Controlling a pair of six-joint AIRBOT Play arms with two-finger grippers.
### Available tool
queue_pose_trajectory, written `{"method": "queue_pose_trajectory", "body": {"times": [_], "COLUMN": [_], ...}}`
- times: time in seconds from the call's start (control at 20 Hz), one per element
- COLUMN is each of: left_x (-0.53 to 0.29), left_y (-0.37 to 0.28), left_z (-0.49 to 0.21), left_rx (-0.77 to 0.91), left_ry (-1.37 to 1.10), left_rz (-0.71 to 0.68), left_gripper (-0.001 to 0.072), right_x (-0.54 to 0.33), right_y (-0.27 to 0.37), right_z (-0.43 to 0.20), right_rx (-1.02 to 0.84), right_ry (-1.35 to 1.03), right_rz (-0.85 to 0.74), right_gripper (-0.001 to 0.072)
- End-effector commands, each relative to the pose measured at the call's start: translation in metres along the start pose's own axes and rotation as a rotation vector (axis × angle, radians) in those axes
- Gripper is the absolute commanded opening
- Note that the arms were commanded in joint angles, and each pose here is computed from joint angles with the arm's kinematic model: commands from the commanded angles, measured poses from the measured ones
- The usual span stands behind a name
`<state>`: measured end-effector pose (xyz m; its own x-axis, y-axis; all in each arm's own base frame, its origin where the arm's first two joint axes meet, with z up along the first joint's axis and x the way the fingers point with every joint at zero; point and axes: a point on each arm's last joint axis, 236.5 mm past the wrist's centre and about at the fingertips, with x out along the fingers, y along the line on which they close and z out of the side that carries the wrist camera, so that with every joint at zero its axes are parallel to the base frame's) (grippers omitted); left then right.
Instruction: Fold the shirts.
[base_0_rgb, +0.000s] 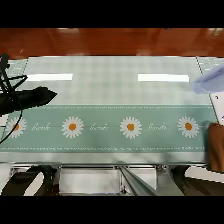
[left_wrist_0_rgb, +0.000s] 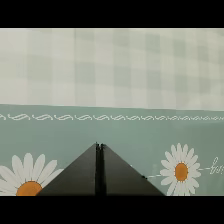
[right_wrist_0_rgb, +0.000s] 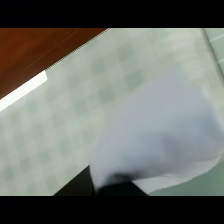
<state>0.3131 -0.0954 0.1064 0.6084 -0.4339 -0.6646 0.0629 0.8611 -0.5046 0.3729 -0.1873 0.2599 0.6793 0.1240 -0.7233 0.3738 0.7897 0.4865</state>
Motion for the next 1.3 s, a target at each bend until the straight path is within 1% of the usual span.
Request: {"method": "queue_pose_trajectory", "body": {"times": [0.0,0.1,0.25,0.35,0.55,0.7,0.8,0.85,0.9,0.95,1.0,1.1,1.15,1.2,1.25], "left_x": [0.0,0.0,0.0,0.0,0.0,0.001,0.004,0.006,0.009,0.013,0.018,0.031,0.036,0.039,0.039], "left_y": [0.0,0.0,0.001,0.001,0.002,0.003,0.006,0.008,0.011,0.014,0.019,0.03,0.036,0.04,0.04], "left_z": [0.0,0.0,0.001,0.006,0.014,0.022,0.029,0.032,0.035,0.039,0.043,0.053,0.059,0.069,0.08], "left_rx": [0.0,0.0,0.0,0.001,0.001,-0.002,-0.008,-0.012,-0.017,-0.023,-0.032,-0.053,-0.06,-0.065,-0.065], "left_ry": [-0.001,-0.001,-0.005,-0.024,-0.057,-0.09,-0.111,-0.121,-0.131,-0.141,-0.15,-0.171,-0.191,-0.219,-0.238], "left_rz": [0.001,0.001,0.002,0.003,0.006,0.01,0.016,0.019,0.024,0.031,0.039,0.059,0.069,0.078,0.08], "left_gripper": [0.0022,0.0023,0.0023,0.0023,0.0023,0.0023,0.0023,0.0023,0.0023,0.0023,0.0023,0.0023,0.0023,0.0023,0.0023], "right_x": [-0.025,-0.032,-0.056,-0.071,-0.124,-0.131,-0.13,-0.128,-0.125,-0.122,-0.119,-0.108,-0.096,-0.079,-0.061], "right_y": [-0.066,-0.104,-0.154,-0.178,-0.234,-0.242,-0.246,-0.248,-0.249,-0.249,-0.25,-0.252,-0.253,-0.25,-0.238], "right_z": [-0.018,-0.044,-0.072,-0.093,-0.173,-0.222,-0.251,-0.264,-0.278,-0.29,-0.295,-0.281,-0.264,-0.234,-0.196], "right_rx": [0.153,0.247,0.366,0.44,0.675,0.794,0.827,0.834,0.841,0.859,0.875,0.872,0.858,0.826,0.771], "right_ry": [0.049,0.129,0.135,0.142,0.18,0.221,0.282,0.311,0.361,0.404,0.417,0.349,0.272,0.163,0.042], "right_rz": [-0.082,-0.163,-0.331,-0.406,-0.692,-0.724,-0.773,-0.791,-0.807,-0.81,-0.813,-0.772,-0.72,-0.625,-0.494], "right_gripper": [0.0023,0.0024,0.0024,0.0024,0.0024,0.0024,0.0024,0.0046,0.0295,0.0409,0.0409,0.0406,0.0373,0.024,0.0063]}}
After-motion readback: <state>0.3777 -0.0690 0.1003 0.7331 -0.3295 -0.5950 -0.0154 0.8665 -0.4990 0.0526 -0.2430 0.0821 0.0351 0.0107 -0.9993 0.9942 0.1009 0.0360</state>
